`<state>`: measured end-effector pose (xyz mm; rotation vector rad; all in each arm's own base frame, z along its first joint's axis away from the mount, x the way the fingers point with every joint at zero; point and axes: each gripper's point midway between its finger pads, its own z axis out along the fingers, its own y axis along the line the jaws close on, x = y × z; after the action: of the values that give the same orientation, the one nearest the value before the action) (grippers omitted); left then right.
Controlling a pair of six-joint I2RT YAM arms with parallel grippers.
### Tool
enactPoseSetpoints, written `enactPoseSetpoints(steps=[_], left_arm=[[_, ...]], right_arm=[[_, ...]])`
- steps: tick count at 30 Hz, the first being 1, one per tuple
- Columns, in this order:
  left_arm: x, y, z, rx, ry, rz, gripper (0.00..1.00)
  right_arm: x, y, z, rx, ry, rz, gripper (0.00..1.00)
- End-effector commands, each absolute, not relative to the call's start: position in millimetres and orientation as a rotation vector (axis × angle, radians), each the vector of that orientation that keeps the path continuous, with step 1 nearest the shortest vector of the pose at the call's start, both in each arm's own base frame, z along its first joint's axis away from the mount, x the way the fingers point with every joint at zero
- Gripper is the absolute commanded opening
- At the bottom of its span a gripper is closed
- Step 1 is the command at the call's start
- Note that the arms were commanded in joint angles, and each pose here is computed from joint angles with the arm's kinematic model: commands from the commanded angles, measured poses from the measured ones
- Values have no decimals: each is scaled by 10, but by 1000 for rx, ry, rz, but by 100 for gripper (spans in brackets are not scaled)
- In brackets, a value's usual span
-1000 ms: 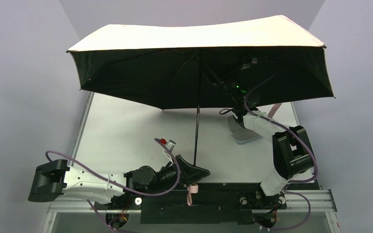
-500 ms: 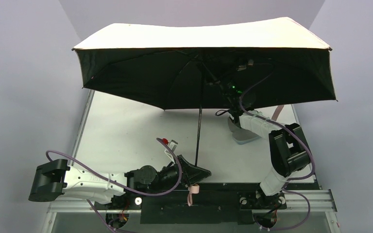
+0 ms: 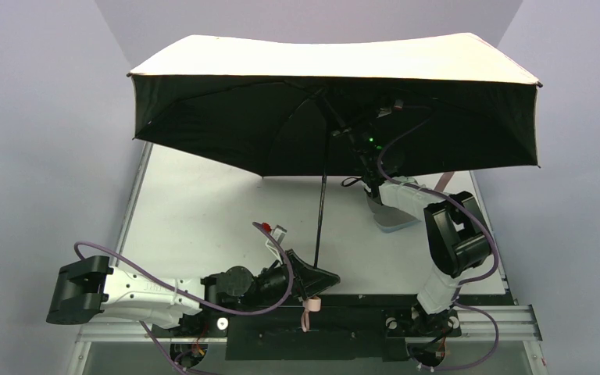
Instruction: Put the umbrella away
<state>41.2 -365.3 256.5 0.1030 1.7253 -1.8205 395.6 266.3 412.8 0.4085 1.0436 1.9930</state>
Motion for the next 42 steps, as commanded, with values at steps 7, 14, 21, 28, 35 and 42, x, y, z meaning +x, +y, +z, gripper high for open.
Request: enactPoseSetpoints(steps=[7, 14, 21, 28, 35, 42], left_arm=[[293, -3642, 3014, 143, 1578, -1935, 0], [302, -3639, 2969, 138, 1587, -1926, 0], [319, -3627, 2944, 128, 1591, -1916, 0], [343, -3596, 2918, 115, 1594, -1902, 0], [347, -3619, 2890, 116, 1604, -1891, 0], [340, -3635, 2842, 115, 1615, -1889, 0]], right_arm=[[3960, 2418, 4475, 434, 834, 2069, 37], [3912, 2402, 4554, 414, 826, 2057, 0], [3808, 2508, 4599, 321, 905, 2037, 51], [3631, 2444, 4488, 308, 979, 1952, 85], [3665, 2387, 4349, 384, 996, 1944, 85], [3707, 2394, 4254, 406, 1027, 1921, 19]])
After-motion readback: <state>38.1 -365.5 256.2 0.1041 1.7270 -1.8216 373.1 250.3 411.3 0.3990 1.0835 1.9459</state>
